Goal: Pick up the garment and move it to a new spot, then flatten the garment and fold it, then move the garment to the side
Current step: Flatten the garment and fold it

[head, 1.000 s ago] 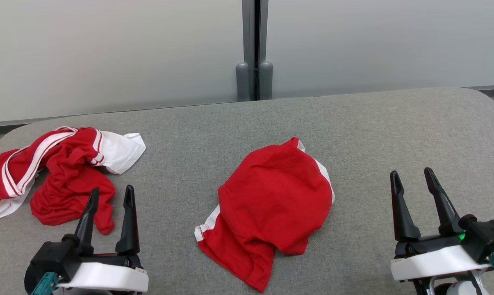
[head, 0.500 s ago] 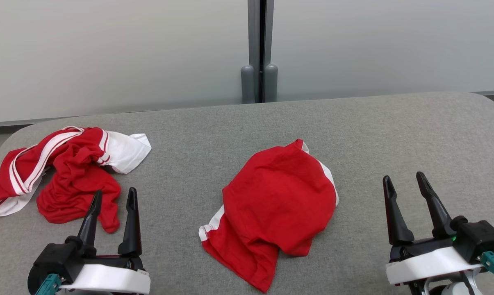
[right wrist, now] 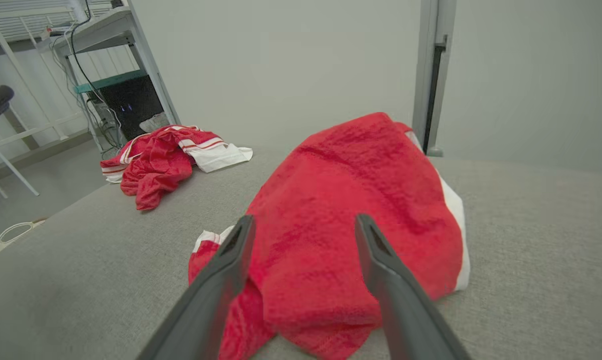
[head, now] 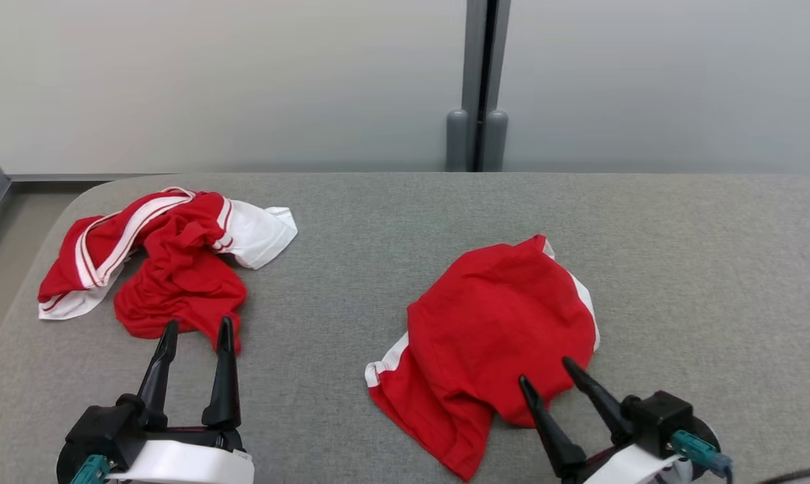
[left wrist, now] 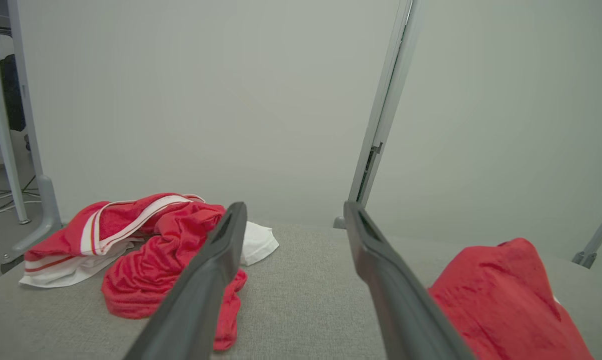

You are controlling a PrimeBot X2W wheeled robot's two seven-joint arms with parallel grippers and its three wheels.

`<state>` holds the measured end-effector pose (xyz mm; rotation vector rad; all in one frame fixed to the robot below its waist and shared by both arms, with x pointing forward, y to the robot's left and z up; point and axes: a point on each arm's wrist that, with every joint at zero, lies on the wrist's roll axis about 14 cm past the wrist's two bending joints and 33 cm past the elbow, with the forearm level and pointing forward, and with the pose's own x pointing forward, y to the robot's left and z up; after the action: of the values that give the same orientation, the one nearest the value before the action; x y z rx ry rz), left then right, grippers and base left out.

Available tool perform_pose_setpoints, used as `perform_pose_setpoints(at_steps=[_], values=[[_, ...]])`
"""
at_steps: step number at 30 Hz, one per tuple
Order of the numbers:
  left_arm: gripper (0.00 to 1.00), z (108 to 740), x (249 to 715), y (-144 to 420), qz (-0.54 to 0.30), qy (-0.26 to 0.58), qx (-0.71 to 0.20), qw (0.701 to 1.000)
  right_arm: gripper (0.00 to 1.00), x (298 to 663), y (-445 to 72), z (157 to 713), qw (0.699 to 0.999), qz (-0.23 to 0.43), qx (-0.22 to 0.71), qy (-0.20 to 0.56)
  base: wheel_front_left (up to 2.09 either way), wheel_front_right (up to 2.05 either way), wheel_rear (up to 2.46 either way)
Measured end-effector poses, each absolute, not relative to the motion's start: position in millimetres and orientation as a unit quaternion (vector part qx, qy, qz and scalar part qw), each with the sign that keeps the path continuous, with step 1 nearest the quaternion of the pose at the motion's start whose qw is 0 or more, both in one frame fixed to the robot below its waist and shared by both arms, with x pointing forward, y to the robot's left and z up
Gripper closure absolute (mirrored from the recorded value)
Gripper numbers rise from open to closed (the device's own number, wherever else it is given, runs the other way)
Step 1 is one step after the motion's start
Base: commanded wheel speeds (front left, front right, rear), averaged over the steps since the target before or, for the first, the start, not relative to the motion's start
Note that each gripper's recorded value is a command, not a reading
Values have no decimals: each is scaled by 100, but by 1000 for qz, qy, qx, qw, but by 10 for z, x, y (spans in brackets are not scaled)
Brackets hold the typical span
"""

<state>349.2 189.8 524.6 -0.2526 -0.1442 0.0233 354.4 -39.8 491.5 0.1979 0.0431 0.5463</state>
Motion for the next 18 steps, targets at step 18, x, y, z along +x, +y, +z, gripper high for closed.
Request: perform_pose_setpoints(at_steps=[18], values=[[0, 5135, 3199, 2339, 90, -64, -128, 986, 15, 3106, 340, 3909, 870, 391, 65, 294, 0, 0, 0]])
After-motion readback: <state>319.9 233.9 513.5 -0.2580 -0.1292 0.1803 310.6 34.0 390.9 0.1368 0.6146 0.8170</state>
